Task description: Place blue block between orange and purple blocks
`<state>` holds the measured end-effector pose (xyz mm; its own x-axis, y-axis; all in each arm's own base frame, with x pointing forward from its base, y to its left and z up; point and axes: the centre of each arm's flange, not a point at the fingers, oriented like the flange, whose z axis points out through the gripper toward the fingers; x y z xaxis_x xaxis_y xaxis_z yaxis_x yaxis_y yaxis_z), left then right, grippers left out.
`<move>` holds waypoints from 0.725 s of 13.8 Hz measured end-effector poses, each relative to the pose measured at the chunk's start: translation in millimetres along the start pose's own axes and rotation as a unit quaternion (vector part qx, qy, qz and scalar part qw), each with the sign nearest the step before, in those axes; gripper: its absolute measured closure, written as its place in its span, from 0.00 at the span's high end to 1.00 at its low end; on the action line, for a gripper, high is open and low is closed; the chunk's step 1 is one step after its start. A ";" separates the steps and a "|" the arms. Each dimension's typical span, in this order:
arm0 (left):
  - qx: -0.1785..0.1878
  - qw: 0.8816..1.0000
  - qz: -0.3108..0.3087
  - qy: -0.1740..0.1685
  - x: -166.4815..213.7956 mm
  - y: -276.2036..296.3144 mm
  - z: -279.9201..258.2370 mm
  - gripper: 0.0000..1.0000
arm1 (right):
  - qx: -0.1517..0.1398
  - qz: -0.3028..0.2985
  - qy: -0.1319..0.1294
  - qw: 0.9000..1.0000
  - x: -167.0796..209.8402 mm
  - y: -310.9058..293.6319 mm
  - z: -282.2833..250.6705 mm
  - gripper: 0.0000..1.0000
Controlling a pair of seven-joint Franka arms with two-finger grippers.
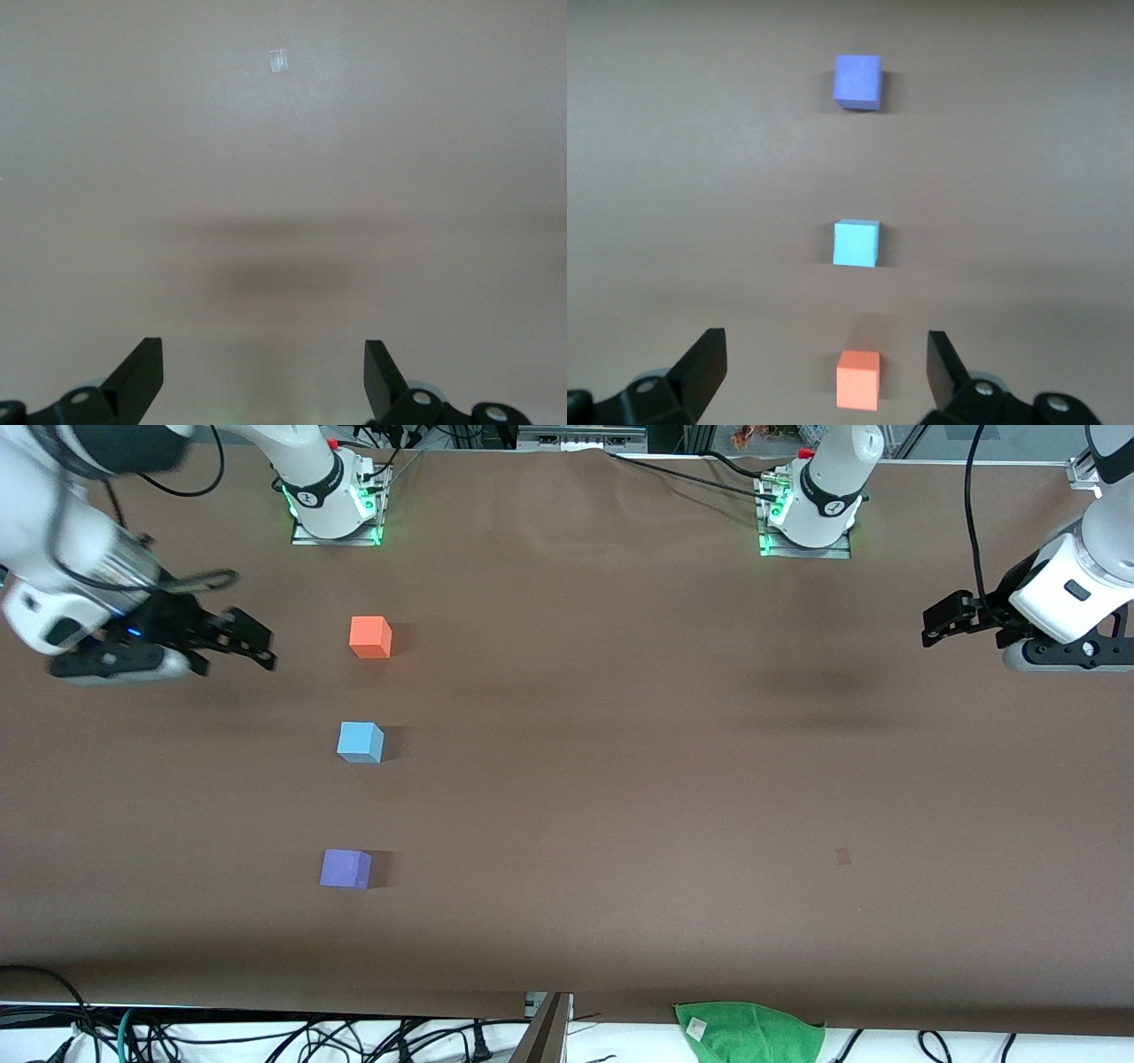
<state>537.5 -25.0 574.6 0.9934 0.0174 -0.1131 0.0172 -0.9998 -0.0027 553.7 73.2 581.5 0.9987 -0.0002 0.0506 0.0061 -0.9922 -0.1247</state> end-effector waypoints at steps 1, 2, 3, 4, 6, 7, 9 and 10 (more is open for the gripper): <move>0.000 1.000 0.000 0.000 -0.1 0.0 0.0 1.00 | -0.002 0.007 0.001 1.000 2.6 10.1 -9.6 1.00; 0.000 1.000 0.000 -0.001 -0.2 0.1 0.0 1.00 | -0.005 0.011 -0.004 1.000 4.3 14.7 -13.4 1.00; 0.000 1.000 0.000 -0.001 -0.3 0.1 0.0 1.00 | -0.008 0.012 -0.015 1.000 4.4 15.4 -13.1 1.00; 0.000 1.000 0.000 -0.001 -0.3 0.1 0.0 1.00 | -0.010 0.011 -0.028 0.999 3.0 13.8 -11.7 1.00; 0.000 1.000 0.000 -0.002 -0.5 0.1 0.0 1.00 | -0.017 0.011 -0.050 0.999 -2.5 14.8 -11.3 1.00; 0.000 1.000 0.000 -0.004 -0.9 0.1 0.2 1.00 | -0.025 0.011 -0.053 0.998 -3.6 17.7 -12.2 1.00; 0.001 1.000 0.000 -0.009 -2.3 0.0 0.9 1.00 | -0.036 0.011 -0.055 0.998 -4.2 19.8 -13.9 1.00; 0.001 1.000 0.000 -0.011 -2.6 0.0 1.0 1.00 | -0.037 0.010 -0.055 0.998 -4.3 19.4 -13.8 1.00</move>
<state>534.8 -25.0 573.9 0.9908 0.0172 -0.1342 0.0168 -0.9999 -0.0041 548.7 52.3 592.5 0.9981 -0.0100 -0.0616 -0.0132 -0.9986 -0.0516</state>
